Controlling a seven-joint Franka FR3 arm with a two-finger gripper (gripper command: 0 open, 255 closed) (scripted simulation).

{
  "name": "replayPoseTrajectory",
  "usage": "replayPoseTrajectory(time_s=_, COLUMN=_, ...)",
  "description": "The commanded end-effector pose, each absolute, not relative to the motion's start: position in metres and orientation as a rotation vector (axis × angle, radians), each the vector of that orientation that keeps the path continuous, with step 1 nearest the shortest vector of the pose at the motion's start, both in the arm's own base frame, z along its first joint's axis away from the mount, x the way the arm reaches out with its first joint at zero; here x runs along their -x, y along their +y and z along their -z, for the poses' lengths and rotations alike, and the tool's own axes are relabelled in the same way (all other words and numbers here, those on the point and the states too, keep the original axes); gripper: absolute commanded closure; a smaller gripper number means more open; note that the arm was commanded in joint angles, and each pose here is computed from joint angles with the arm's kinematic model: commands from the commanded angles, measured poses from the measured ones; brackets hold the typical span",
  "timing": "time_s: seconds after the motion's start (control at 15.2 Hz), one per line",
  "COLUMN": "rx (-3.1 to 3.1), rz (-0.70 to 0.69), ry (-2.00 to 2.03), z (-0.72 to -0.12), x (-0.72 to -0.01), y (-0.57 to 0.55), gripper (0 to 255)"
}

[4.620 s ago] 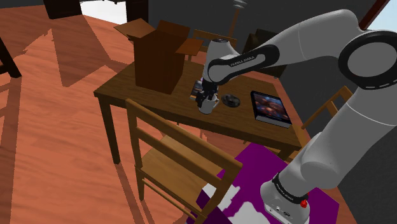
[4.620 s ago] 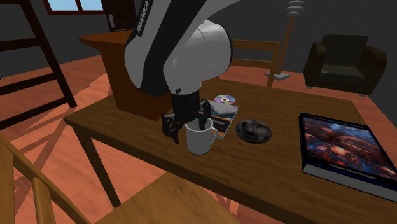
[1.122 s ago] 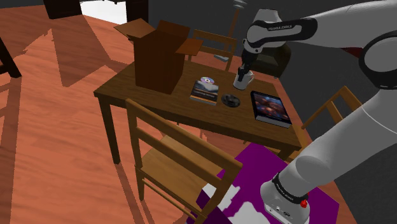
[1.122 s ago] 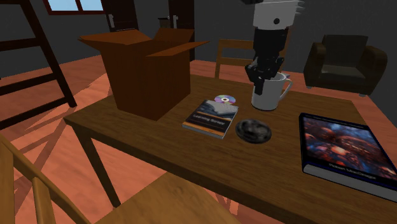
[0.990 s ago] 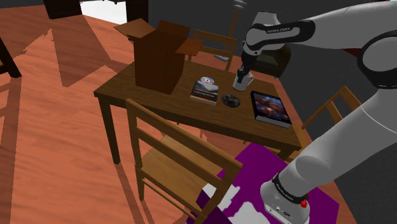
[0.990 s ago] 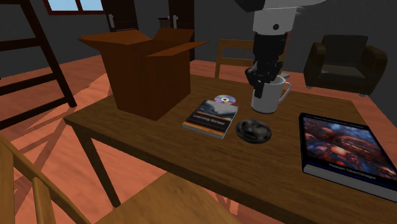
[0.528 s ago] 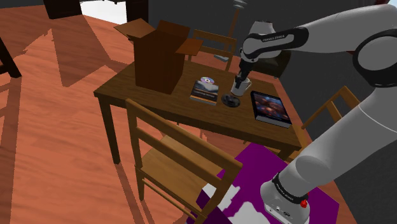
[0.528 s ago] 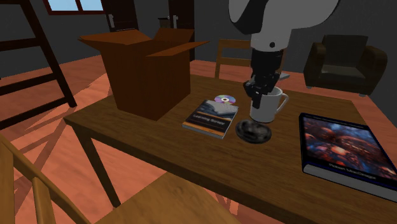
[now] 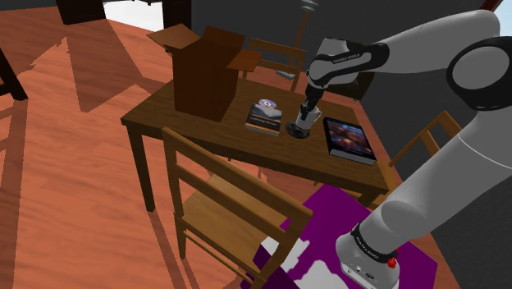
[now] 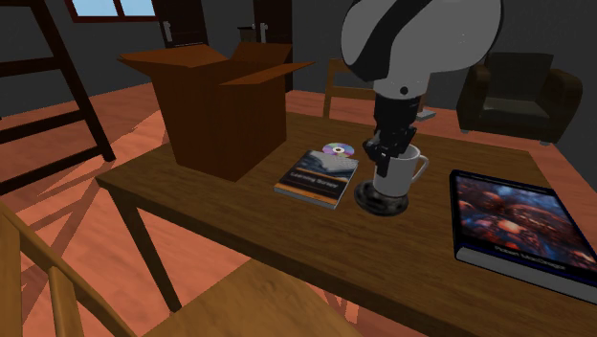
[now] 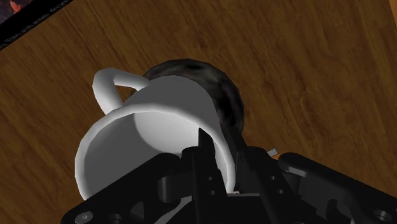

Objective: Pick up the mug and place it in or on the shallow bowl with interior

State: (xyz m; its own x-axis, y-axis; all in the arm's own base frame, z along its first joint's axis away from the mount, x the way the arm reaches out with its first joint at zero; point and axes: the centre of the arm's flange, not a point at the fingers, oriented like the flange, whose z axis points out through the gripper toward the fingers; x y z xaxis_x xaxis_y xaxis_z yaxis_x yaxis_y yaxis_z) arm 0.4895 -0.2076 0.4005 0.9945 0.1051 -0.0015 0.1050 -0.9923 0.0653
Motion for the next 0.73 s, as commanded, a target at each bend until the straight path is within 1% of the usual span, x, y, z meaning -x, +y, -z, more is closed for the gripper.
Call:
replayPoseTrajectory(time_s=0.0, rx=-3.072, rz=-0.004, ry=0.162, z=-0.3998, x=-0.4898, y=-0.2077, gripper=255)
replayPoseTrajectory(time_s=0.33, rx=-3.072, rz=-0.004, ry=0.162, z=-0.3998, x=-0.4898, y=-0.2077, gripper=255)
replayPoseTrajectory(time_s=0.4, rx=-3.072, rz=-0.004, ry=0.162, z=-0.3998, x=-0.4897, y=-0.2077, gripper=0)
replayPoseTrajectory(time_s=0.66, rx=-3.072, rz=-0.004, ry=0.162, z=-0.3997, x=-0.4898, y=-0.2077, gripper=0)
